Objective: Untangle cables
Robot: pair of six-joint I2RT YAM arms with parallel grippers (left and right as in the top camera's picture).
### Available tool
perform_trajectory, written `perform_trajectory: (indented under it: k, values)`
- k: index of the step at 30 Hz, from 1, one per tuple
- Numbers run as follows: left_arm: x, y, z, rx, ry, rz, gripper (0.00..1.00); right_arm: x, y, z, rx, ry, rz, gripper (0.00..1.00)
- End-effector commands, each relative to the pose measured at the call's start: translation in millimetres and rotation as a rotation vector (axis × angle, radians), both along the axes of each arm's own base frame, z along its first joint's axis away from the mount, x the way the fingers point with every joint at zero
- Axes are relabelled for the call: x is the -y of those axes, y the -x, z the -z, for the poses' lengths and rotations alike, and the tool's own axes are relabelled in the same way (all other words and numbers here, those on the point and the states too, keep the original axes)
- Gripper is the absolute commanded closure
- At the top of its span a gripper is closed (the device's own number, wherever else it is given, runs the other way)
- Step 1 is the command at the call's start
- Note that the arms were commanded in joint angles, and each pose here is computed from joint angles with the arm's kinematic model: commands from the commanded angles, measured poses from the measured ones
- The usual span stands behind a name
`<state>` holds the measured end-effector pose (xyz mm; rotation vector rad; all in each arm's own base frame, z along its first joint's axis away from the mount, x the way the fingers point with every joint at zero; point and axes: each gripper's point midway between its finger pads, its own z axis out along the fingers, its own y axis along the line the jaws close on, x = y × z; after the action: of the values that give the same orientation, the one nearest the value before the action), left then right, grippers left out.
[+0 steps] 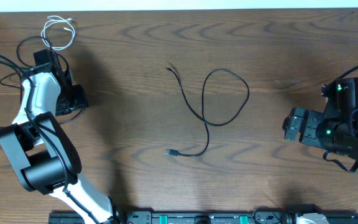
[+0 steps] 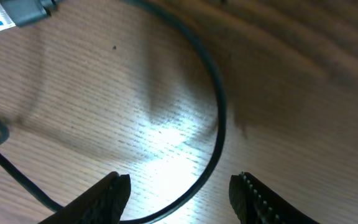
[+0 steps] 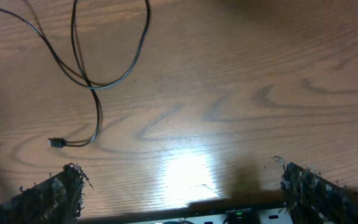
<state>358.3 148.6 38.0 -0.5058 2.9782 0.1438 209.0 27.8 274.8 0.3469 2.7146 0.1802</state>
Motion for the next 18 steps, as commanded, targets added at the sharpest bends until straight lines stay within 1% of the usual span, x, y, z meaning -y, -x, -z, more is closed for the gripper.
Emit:
perform_trajectory:
  k: [1,5,6,7,9,11,14,15,18]
  values:
    - [-3,14,14,-0.055,-0.029,0.038,0.43,2,0,-1,0.002,0.001,0.014,0.01]
    - [-2,17,24,-0.060,-0.034,0.080,0.42,2,0,-1,0.002,0.001,0.014,0.01]
    - [-5,16,24,-0.057,-0.049,0.083,0.42,2,0,-1,0.001,0.001,0.014,0.01]
    - [-10,15,23,-0.053,-0.078,0.079,0.44,2,0,-1,0.002,0.001,0.014,0.01]
    - [-15,11,22,-0.043,-0.103,0.076,0.58,2,0,-1,0.001,0.001,0.014,0.01]
    - [-17,8,21,-0.027,-0.115,0.073,0.62,2,0,-1,0.002,0.001,0.014,0.01]
    - [-20,2,20,-0.003,-0.125,0.070,0.88,2,0,-1,0.002,0.001,0.014,0.01]
    - [-20,0,19,0.004,-0.128,0.068,0.92,2,0,-1,0.001,0.001,0.014,0.01]
    - [-22,-4,18,0.024,-0.135,0.057,0.92,2,0,-1,0.001,0.001,0.014,0.01]
